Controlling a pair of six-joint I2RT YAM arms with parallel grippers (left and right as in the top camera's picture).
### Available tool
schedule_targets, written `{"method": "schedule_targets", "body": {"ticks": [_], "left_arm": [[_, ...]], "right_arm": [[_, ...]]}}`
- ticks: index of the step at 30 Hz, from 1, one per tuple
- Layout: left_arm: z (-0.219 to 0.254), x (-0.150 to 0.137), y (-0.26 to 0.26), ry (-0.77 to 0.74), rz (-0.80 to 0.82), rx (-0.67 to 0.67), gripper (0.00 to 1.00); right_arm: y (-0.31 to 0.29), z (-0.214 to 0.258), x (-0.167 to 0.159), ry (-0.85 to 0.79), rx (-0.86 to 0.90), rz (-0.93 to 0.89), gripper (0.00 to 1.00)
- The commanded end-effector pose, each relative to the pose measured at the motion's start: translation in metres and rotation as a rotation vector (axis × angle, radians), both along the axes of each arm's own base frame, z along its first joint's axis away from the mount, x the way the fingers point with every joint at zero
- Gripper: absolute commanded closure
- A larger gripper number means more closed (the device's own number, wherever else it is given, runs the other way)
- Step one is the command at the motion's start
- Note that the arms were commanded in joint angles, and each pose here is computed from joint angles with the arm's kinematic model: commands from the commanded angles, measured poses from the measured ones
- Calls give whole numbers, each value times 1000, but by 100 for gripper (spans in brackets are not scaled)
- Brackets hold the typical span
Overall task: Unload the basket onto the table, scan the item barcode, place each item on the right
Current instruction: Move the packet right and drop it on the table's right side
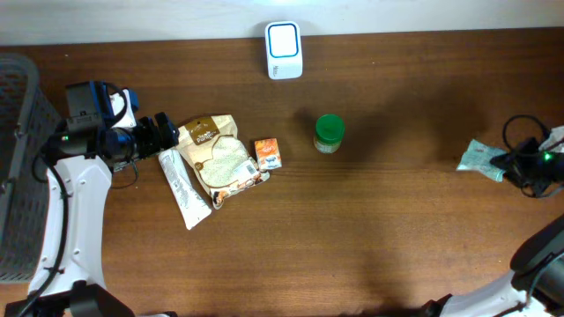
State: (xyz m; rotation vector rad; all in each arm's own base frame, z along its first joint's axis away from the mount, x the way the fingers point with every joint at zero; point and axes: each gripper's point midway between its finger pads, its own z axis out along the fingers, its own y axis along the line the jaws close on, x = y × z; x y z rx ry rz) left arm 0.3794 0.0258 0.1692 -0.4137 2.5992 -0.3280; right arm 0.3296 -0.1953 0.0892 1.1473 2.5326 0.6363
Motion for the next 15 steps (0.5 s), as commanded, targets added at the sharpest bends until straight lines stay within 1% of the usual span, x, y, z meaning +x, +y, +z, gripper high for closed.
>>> {"method": "schedule_targets", "body": {"ticks": [1,4,7,9,10,12,14,15], "left_arm": [[2,1,2,-10,-12,15,1],[2,1,2,-9,-12,14,1],[2,1,2,-9,-12,14,1],[2,1,2,-9,-12,14,1],[2,1,2,-9,-12,14,1],[2,1,2,-9,-12,14,1],[2,1,2,-10,-12,15,1],[2,1,2,-9,-12,14,1]], "right_arm": [[2,-3,-5,11,24,1,55],[4,16,-6,17,28,41,43],[5,65,-5,-1,2,112,34],[9,108,-1,-37,-43,174,32],[17,144,2,-75,-90,223,31],[40,185,10,-131,-146,294,31],[76,210,20,-180,-173,390,31],[99,216,26,-203,-155,447,31]]}}
